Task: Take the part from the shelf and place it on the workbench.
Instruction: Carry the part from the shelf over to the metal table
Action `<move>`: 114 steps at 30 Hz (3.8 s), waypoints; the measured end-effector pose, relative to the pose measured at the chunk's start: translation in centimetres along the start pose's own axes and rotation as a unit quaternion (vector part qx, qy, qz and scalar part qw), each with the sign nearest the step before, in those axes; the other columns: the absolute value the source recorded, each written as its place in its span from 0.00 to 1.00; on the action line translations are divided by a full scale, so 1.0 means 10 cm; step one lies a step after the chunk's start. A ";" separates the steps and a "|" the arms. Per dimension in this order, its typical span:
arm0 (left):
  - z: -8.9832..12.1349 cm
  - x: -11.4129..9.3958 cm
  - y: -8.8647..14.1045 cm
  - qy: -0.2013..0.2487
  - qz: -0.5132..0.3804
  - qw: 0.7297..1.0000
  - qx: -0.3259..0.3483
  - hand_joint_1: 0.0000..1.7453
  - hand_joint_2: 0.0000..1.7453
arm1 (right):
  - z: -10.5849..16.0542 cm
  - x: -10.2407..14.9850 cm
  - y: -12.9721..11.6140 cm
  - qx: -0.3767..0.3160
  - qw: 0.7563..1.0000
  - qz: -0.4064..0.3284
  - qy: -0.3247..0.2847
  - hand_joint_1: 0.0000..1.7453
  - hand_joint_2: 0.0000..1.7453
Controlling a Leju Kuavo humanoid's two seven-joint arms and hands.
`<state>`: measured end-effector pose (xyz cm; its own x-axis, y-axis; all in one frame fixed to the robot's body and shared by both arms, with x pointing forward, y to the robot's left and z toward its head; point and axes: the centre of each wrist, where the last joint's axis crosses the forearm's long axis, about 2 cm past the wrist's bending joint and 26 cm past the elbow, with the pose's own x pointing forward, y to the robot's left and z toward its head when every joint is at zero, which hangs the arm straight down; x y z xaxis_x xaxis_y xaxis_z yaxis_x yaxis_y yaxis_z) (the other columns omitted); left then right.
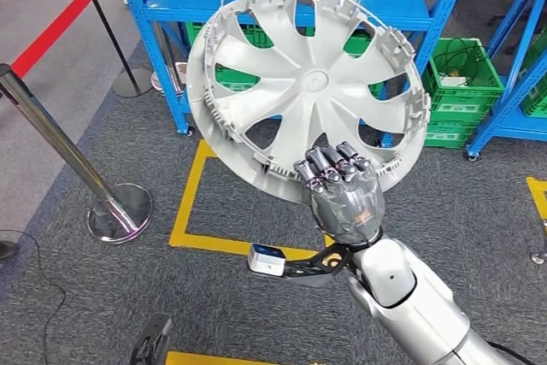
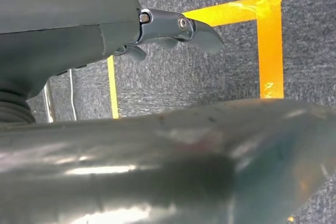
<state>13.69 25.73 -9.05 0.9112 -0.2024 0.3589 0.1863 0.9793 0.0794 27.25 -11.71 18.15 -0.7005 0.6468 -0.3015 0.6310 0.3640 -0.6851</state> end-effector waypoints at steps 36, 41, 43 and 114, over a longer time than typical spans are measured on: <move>0.00 -0.01 -0.04 -0.005 -0.019 1.000 -0.007 0.00 0.00 | 0.00 0.00 0.00 -0.001 1.000 0.000 -0.002 1.00 1.00; 0.00 0.00 -0.04 -0.006 -0.022 1.000 -0.006 0.00 0.00 | 0.00 0.00 0.00 -0.001 1.000 0.000 0.000 1.00 1.00; 0.00 0.00 -0.04 -0.007 -0.023 1.000 -0.005 0.00 0.00 | 0.00 0.01 -0.01 -0.002 1.000 0.000 0.001 1.00 1.00; 0.00 0.01 -0.02 -0.003 -0.025 1.000 0.004 0.00 0.00 | 0.14 0.01 -0.01 0.010 0.999 -0.005 0.033 1.00 1.00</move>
<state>13.78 25.49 -9.00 0.8985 -0.2507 0.3604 0.2281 0.9680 0.1046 26.62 -12.58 17.31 -0.6828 0.6861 -0.2512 0.6172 0.3577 -0.7008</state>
